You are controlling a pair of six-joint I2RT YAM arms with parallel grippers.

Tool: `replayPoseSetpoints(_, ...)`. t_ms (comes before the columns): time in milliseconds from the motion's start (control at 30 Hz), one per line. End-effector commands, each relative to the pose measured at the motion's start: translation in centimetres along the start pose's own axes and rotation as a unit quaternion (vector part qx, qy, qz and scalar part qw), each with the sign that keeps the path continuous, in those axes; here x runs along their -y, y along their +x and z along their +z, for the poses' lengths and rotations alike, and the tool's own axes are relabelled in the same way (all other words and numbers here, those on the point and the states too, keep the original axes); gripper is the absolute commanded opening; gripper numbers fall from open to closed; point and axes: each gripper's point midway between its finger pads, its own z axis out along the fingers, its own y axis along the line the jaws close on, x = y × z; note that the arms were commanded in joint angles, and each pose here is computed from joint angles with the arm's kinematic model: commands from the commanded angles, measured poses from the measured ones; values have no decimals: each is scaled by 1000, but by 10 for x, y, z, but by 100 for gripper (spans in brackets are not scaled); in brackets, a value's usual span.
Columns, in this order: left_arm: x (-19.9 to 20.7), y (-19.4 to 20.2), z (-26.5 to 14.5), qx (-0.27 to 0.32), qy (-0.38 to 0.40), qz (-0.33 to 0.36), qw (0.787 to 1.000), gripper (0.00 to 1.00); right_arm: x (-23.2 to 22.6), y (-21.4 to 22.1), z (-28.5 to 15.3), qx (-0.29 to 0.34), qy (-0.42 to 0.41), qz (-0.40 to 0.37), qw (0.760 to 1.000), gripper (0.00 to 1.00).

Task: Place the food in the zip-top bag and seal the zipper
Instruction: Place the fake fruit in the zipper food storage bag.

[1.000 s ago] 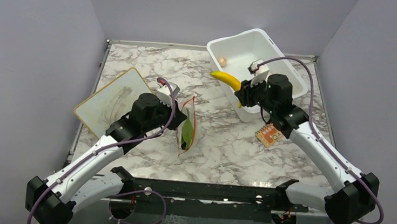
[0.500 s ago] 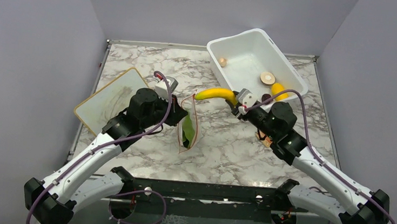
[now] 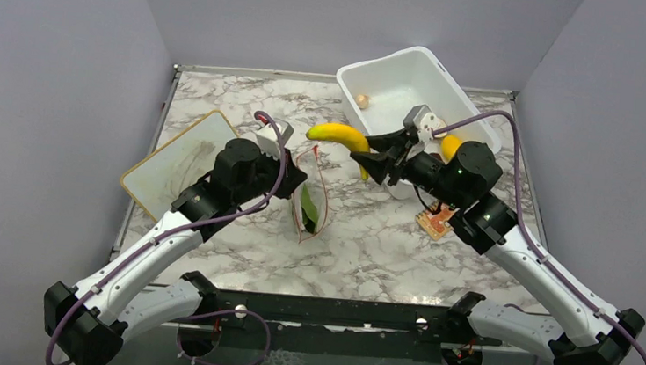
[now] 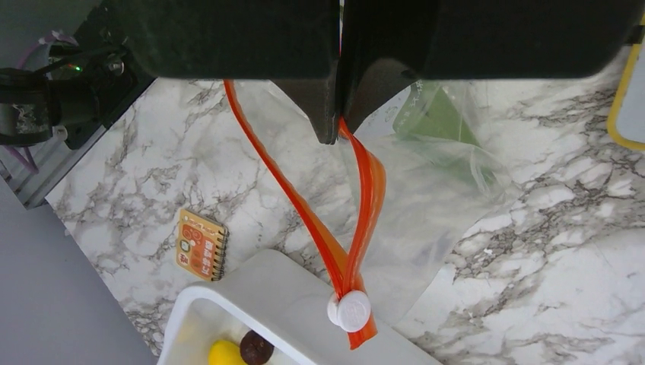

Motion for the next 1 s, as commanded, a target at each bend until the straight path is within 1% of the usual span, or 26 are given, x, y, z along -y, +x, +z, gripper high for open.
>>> replayPoseSetpoints(0,8,-53,-3,90,5,47,995,0,-49,6,-7,-46,-65,262,962,1)
replayPoseSetpoints(33,8,-57,-3,99,7,55,993,0,-52,8,-9,-55,-63,298,951,1)
replayPoseSetpoints(100,13,-60,-2,111,24,80,990,0,-64,9,-13,-71,-72,380,919,1)
replayPoseSetpoints(233,14,-64,-2,137,32,120,983,0,-100,7,-26,-77,-146,517,840,1)
replayPoseSetpoints(267,13,-65,-3,146,31,128,980,0,-104,9,-27,-76,-154,541,823,1)
replayPoseSetpoints(300,12,-67,-4,154,30,135,978,0,-107,17,-28,-89,-150,566,806,1)
replayPoseSetpoints(333,12,-68,-5,163,29,140,976,0,-108,27,-28,-102,-137,582,795,1)
replayPoseSetpoints(433,11,-69,-6,175,29,153,972,0,-106,50,-27,-130,-99,605,779,1)
replayPoseSetpoints(600,13,-57,-3,156,44,170,972,0,-111,61,-27,-138,-95,649,742,1)
replayPoseSetpoints(633,12,-55,-3,152,44,171,972,0,-112,66,-26,-148,-89,663,728,1)
replayPoseSetpoints(667,11,-53,-2,149,43,172,973,0,-112,72,-24,-165,-72,685,706,1)
replayPoseSetpoints(733,11,-49,-1,144,47,174,973,0,-114,87,-22,-205,-39,713,669,1)
replayPoseSetpoints(767,12,-47,0,143,51,176,973,0,-116,93,-21,-223,-29,718,658,1)
replayPoseSetpoints(833,13,-44,1,139,57,175,973,0,-118,95,-19,-242,-28,718,652,1)
replayPoseSetpoints(967,15,-40,4,130,67,178,973,0,-115,108,-22,-263,17,737,623,1)
